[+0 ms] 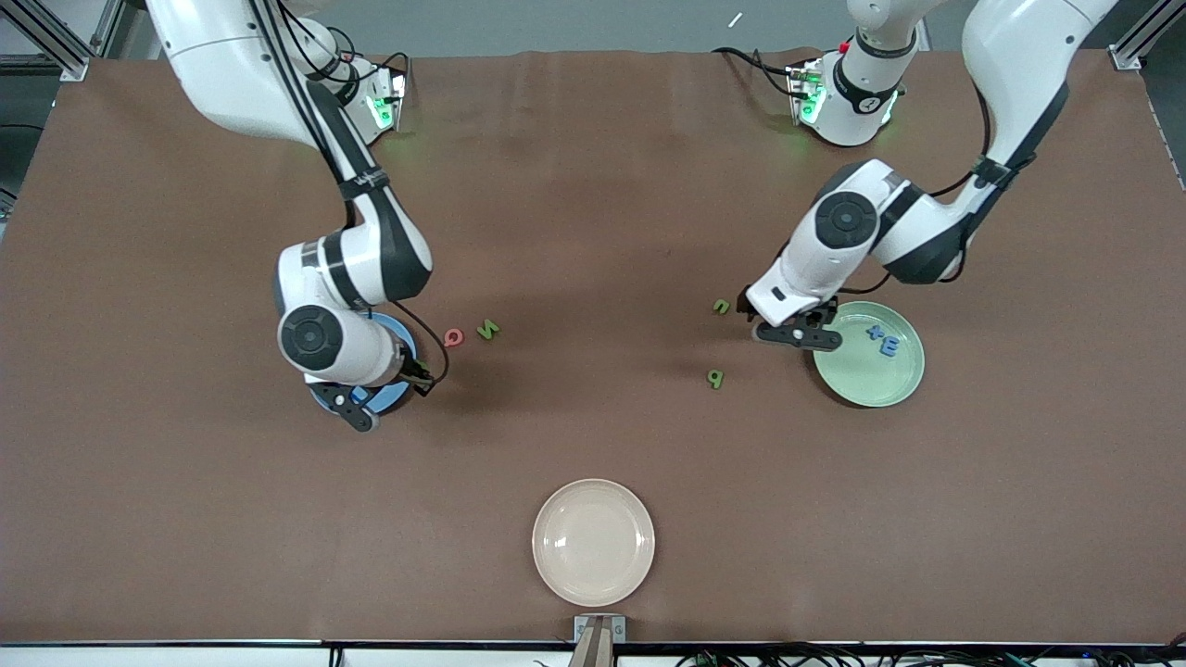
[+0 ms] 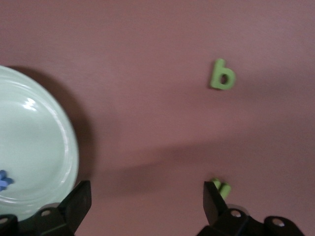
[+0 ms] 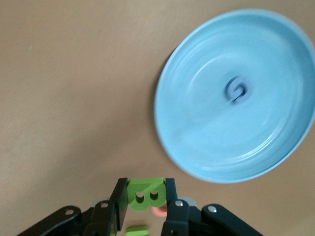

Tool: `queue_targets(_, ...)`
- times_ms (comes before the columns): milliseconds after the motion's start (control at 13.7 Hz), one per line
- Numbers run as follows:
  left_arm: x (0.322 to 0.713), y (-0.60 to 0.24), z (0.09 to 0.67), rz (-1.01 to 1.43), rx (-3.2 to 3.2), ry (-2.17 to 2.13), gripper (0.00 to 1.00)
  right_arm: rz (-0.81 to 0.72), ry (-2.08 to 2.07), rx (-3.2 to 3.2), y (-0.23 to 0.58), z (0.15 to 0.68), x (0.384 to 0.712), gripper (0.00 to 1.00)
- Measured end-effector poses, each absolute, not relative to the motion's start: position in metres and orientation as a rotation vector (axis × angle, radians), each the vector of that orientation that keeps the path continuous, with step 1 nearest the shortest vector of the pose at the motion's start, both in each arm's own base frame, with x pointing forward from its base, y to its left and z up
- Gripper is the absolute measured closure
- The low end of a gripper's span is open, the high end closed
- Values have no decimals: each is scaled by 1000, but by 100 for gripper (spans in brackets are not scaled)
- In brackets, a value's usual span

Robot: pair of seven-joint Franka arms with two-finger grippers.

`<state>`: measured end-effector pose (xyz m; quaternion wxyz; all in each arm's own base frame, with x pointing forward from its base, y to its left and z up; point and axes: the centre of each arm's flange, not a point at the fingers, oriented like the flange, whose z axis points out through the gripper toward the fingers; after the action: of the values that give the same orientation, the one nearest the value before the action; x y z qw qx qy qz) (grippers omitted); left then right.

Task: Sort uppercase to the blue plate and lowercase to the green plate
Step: 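Carry the green B to the blue plate while the left gripper grasps the u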

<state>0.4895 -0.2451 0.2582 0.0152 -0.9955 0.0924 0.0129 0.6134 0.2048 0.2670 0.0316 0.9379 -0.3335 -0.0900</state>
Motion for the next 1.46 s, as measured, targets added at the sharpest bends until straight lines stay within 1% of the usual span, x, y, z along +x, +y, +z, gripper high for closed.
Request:
queue_targets(220, 472, -275, 245, 88, -3127, 181, 0, -299, -1008, 2872, 185, 256, 607, 65)
queue_targets(439, 456, -297, 222, 119, -3122, 60, 0, -252, -1002, 2872, 173, 237, 591, 65)
queue_targets(512, 453, -300, 213, 113, -3116, 15, 2, -237, -1001, 2872, 169, 229, 583, 65)
queue_targets(659, 449, -301, 198, 116, -3110, -69, 1, -221, -1012, 2873, 161, 215, 572, 65)
queue_targets(732, 448, -301, 192, 121, -3110, -104, 6, -213, -1022, 2873, 156, 210, 570, 65)
queue_targets(805, 447, -301, 188, 132, -3109, -140, 7, -205, -1031, 2873, 152, 206, 568, 65)
queue_targets(951, 445, -302, 183, 152, -3107, -182, 19, -206, -1037, 2871, 147, 202, 566, 65)
queue_targets(1024, 444, -302, 181, 159, -3106, -197, 19, -207, -1031, 2873, 146, 202, 566, 65)
queue_targets(1098, 443, -303, 180, 164, -3105, -204, 24, -207, -1024, 2876, 145, 202, 566, 58)
queue_targets(1171, 442, -303, 178, 168, -3101, -219, 25, -207, -1020, 2879, 142, 203, 567, 48)
queue_targets(1244, 441, -303, 175, 170, -3096, -226, 31, -209, -1022, 2879, 139, 204, 568, 39)
queue_targets(1317, 440, -304, 174, 173, -3092, -237, 31, -218, -1023, 2875, 137, 207, 569, 28)
queue_targets(1390, 439, -304, 173, 174, -3090, -238, 36, -240, -1021, 2867, 138, 214, 571, 17)
queue_targets(1463, 439, -305, 172, 170, -3088, -234, 36, -261, -1029, 2858, 141, 226, 576, 7)
